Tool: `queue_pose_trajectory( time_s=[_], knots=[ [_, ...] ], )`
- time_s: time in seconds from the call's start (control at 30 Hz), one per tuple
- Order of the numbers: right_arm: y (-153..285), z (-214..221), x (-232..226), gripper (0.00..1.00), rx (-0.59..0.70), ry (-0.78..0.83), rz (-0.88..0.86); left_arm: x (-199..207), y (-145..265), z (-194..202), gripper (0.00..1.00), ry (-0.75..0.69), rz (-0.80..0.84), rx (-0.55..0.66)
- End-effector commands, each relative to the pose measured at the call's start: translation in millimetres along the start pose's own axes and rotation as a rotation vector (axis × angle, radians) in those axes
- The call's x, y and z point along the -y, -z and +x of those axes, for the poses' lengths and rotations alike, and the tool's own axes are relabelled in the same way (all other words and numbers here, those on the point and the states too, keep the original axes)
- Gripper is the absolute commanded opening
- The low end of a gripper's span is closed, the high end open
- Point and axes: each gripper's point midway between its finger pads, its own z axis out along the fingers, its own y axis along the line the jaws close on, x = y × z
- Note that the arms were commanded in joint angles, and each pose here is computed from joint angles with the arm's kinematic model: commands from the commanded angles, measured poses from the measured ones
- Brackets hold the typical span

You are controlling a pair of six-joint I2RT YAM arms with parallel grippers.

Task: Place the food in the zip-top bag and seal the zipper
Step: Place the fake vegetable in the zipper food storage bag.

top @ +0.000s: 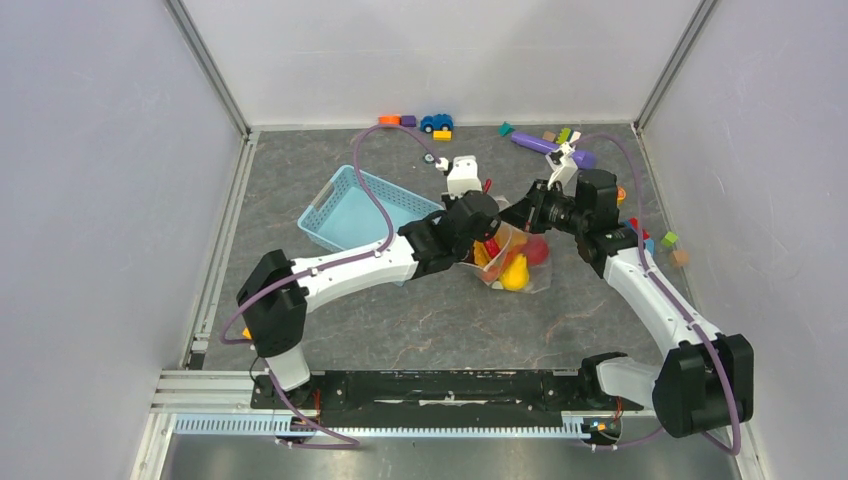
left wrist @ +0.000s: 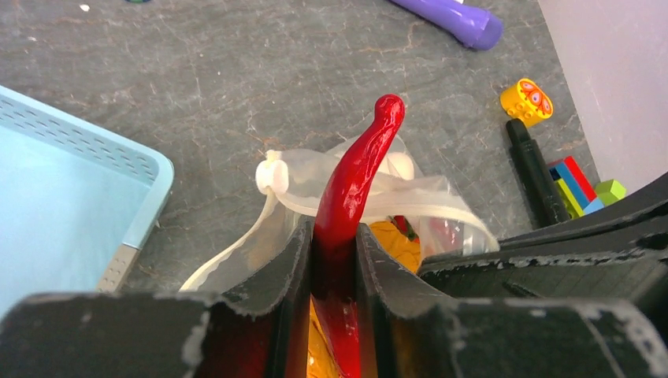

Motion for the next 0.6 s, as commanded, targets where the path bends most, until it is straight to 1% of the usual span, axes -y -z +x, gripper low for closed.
queue_pose_trajectory(
  time_s=[0.0,0.03,0.07,0.1,0.13,0.17,0.2,0.27,0.37,0.57],
  knots=[
    [1,-26,-16,0.05,0.061,0.049,-0.051,12,12,-7,0.02,0.114,0.057,0.033],
    [1,-26,-17,0.05,0.062,0.050,-0.052,11,15,-7,0.03,0.122,0.059,0.037],
    [1,-26,-17,0.05,0.062,0.049,-0.052,10,16,-7,0.06,0.128,0.059,0.039],
    [1,-26,-16,0.05,0.063,0.050,-0.050,8,18,-7,0.13,0.136,0.057,0.042],
    [1,-26,-16,0.05,0.063,0.049,-0.048,7,20,-6,0.17,0.141,0.058,0.043],
    [1,-27,-15,0.05,0.067,0.046,-0.043,6,21,-5,0.20,0.144,0.059,0.043],
    [2,-28,-14,0.05,0.073,0.042,-0.036,5,22,-5,0.21,0.149,0.058,0.043],
    [2,-35,-16,0.05,0.105,0.048,-0.033,6,25,-4,0.21,0.155,0.064,0.041],
    [4,-41,-17,0.05,0.136,0.046,-0.022,13,31,0,0.15,0.141,0.095,0.032],
    [8,-44,-13,0.05,0.171,0.015,0.014,22,42,14,0.10,0.106,0.138,0.013]
  ],
)
